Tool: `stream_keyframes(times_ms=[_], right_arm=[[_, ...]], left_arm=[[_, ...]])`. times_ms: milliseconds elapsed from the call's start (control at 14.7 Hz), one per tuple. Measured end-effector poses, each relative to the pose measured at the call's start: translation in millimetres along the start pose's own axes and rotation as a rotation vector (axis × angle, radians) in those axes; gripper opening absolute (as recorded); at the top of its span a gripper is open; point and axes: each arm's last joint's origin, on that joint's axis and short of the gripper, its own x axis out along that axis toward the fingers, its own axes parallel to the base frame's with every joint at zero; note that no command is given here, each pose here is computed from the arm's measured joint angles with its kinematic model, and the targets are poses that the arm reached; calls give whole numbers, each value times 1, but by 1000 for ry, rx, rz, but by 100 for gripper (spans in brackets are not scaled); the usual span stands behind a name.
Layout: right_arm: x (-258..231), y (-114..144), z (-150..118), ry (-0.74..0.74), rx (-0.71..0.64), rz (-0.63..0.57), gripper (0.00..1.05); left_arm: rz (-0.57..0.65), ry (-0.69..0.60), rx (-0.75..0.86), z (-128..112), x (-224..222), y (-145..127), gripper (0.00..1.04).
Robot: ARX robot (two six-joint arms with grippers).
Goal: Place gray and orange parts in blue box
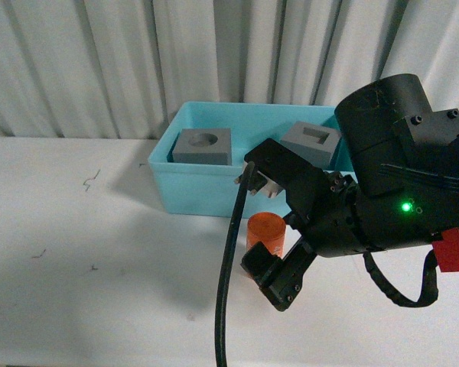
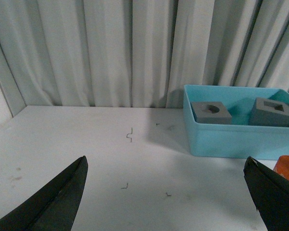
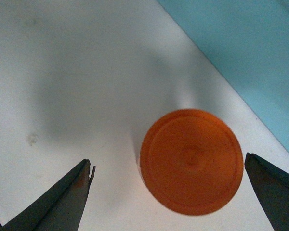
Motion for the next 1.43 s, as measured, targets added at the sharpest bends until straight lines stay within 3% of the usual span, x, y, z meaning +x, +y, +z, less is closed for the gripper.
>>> stream_keyframes(times_ms=[204,544,748,1087,1223,1291,1427], right_arm=[[4,-1,6,-26,29,-14,95],[3,-1,6,-33,42,-18,49],[-12,5,6,-97,131,-3,47],[-114,5,61,-446,222,-9,47],[-163,-36,88,-633,324,-193,47],[-169,-58,92,-648,375,-292,47],[-155,-80,94,-624,438,-370,47]], left_arm=[[0,0,0,0,0,0,98],[0,0,0,0,0,0,98],[0,0,0,0,0,0,98],[0,0,0,0,0,0,98],[0,0,0,0,0,0,98],[0,0,0,0,0,0,98],[0,0,0,0,0,0,98]])
